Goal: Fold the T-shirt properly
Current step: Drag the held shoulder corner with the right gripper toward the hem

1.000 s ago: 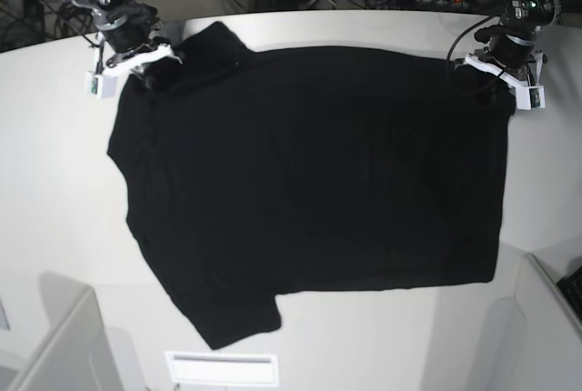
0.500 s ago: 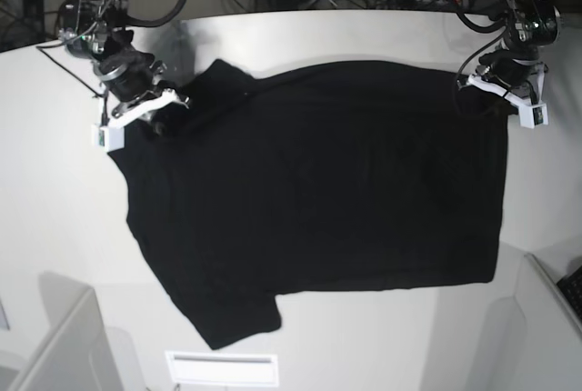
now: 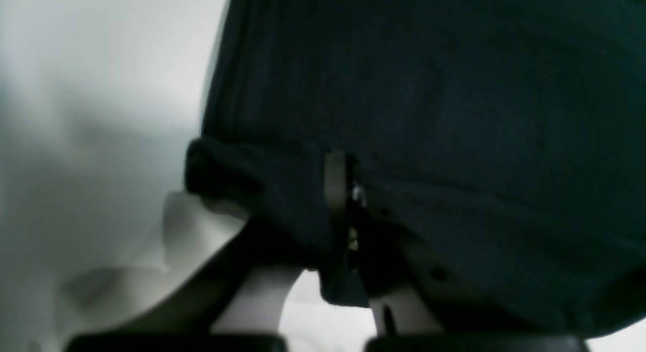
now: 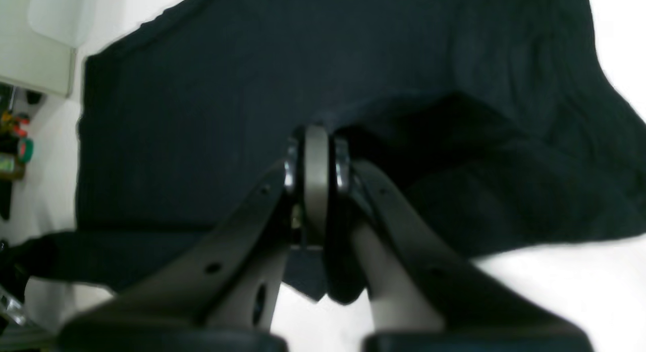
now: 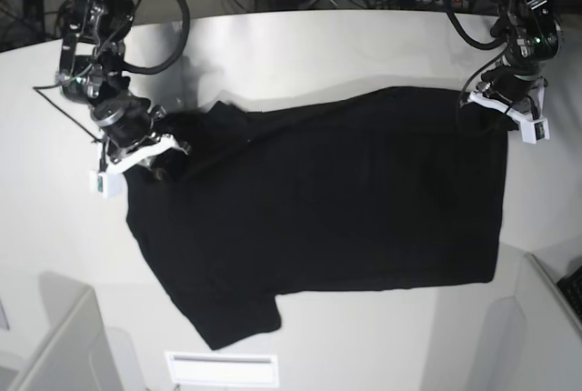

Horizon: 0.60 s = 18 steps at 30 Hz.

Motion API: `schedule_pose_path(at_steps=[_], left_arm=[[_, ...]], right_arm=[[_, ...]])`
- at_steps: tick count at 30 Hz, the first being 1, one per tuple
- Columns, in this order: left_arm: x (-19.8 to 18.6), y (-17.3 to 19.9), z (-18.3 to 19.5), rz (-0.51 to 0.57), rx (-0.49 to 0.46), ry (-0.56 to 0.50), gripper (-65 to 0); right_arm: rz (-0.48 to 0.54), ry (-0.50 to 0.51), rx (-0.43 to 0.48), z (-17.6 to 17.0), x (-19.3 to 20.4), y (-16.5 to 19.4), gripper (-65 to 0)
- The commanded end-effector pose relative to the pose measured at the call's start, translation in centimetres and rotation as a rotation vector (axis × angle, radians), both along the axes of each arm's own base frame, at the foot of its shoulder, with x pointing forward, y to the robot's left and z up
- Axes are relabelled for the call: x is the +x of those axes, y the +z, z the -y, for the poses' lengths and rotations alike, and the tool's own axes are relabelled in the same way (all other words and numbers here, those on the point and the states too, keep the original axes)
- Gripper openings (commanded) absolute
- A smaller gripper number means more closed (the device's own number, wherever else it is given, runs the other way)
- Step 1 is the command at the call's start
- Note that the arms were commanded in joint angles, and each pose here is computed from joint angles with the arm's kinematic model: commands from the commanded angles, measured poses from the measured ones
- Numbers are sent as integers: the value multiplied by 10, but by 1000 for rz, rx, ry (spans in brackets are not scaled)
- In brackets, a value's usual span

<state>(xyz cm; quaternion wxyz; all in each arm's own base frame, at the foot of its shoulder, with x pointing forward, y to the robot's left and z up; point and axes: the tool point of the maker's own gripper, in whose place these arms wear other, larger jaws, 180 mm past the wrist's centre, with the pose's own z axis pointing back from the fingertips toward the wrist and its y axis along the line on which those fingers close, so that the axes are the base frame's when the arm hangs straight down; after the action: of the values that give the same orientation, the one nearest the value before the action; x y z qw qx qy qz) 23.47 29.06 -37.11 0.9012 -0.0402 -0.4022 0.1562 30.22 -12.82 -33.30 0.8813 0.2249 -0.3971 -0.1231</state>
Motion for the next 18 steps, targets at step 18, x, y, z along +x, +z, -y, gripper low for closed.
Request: schedule_pose_path(at_steps=[18], left_arm=[[48,-12,1,1,-54,32,-650]], right_arm=[[7,2,52,-3,79,-2,-650]])
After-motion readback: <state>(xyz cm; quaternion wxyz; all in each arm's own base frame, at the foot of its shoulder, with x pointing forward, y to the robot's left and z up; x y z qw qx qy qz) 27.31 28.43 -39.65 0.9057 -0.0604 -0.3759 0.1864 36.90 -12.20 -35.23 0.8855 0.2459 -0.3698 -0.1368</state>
